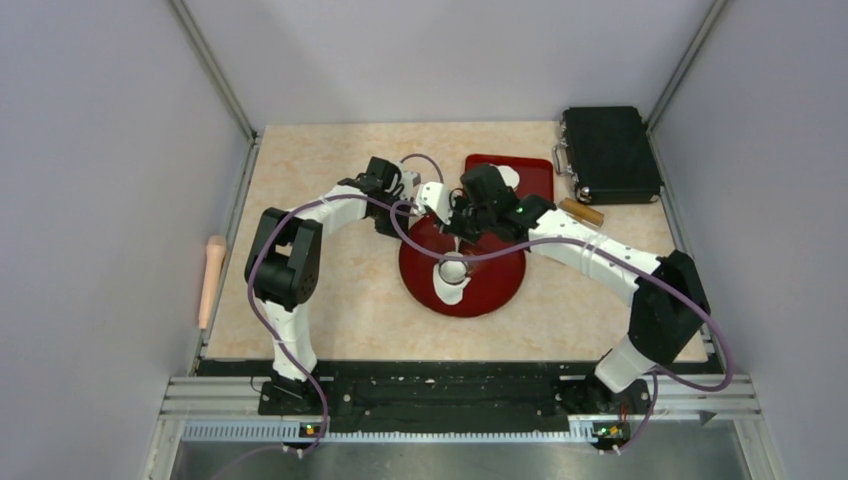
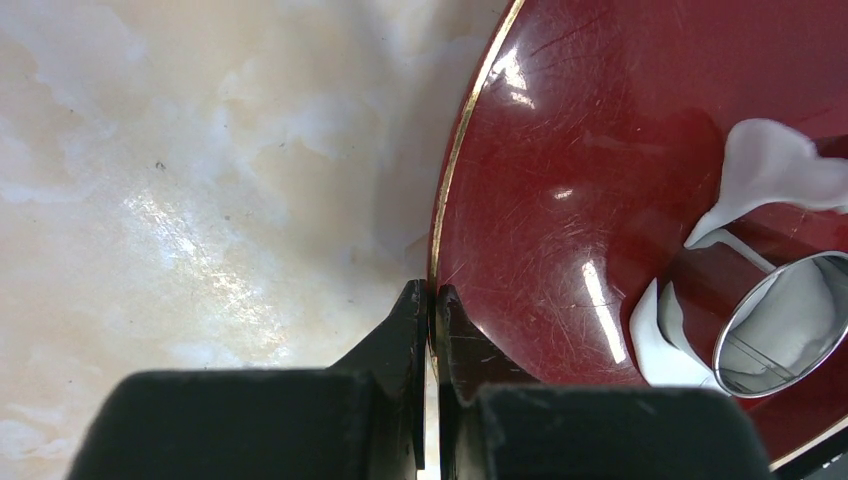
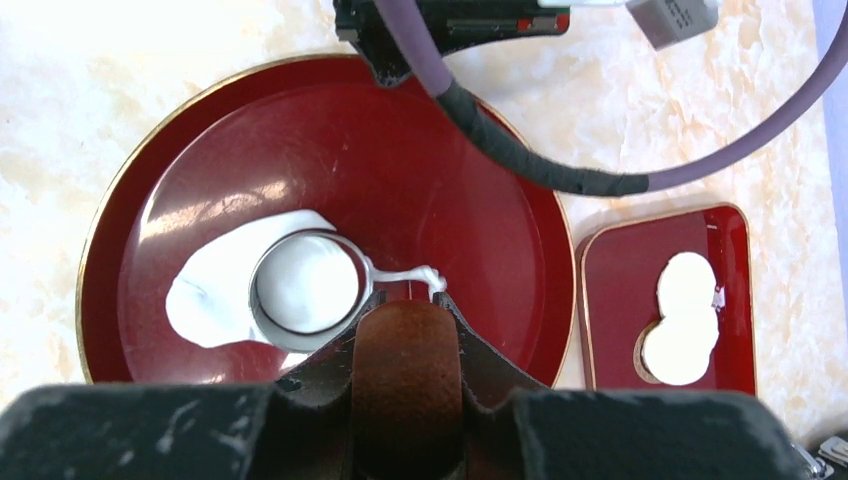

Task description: Roll out the dumpling wrappers from the dough

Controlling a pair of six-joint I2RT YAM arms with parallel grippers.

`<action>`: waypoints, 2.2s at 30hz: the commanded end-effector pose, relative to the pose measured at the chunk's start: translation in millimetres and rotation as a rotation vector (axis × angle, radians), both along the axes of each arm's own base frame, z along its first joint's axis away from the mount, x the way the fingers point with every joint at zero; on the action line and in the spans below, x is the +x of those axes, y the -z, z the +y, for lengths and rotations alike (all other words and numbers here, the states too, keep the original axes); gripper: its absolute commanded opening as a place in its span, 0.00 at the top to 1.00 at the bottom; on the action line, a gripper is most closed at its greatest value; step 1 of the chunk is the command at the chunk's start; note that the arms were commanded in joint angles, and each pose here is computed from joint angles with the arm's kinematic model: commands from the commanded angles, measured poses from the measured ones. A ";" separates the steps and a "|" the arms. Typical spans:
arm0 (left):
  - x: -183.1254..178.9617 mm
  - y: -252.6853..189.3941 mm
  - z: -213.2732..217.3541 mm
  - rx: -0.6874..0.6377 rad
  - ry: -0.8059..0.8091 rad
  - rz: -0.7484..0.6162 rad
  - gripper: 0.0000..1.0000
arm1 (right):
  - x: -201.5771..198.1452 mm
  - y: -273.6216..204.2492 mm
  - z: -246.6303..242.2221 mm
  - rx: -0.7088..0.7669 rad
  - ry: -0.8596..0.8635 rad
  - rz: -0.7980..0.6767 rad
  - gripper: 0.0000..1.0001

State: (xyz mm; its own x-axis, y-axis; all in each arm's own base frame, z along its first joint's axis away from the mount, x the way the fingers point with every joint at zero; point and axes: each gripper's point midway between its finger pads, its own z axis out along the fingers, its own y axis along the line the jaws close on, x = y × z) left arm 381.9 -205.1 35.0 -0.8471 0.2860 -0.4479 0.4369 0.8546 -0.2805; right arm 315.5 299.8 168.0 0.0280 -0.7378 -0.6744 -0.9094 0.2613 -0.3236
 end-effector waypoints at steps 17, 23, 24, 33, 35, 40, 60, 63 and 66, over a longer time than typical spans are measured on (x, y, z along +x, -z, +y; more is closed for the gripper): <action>-2.9 -5.0 -10.9 -0.020 0.088 -0.011 1.00 | 35.0 -36.0 42.9 0.048 -0.071 -0.023 1.00; -2.2 3.6 -8.3 -0.010 0.006 0.026 1.00 | 41.3 -87.8 9.4 0.012 0.037 -0.162 1.00; -2.5 5.2 -9.2 -0.014 -0.004 0.034 1.00 | 39.3 -91.5 -0.8 0.001 0.062 -0.178 1.00; -2.8 4.9 -10.1 -0.051 -0.157 0.072 1.00 | 4.9 -79.8 -78.3 0.199 0.261 -0.077 1.00; -3.2 3.7 -12.1 -0.068 -0.182 0.081 1.00 | 2.5 -70.7 -85.2 0.234 0.280 -0.027 1.00; -9.1 -0.7 -18.2 -0.135 -0.253 0.108 1.00 | 3.5 -55.7 -89.7 0.277 0.294 0.084 1.00; 64.6 -101.1 -38.8 -0.217 0.161 -0.303 0.08 | 6.9 -35.5 -100.9 0.337 0.310 0.216 1.00; 84.5 -106.1 -56.9 -0.206 0.302 -0.310 0.07 | 4.1 -37.9 -104.8 0.350 0.309 0.208 1.00; 91.5 -91.8 -69.8 -0.153 0.408 -0.310 0.07 | 0.9 -41.7 -110.5 0.360 0.315 0.185 1.00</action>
State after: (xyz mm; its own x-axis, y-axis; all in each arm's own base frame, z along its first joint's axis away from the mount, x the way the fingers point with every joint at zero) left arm 486.6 -260.5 149.4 -0.5762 0.3027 -0.7592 0.6865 0.6833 -0.2486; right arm 319.1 188.0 188.5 -0.3645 -0.4566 -0.8116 -0.7917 0.6108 0.0119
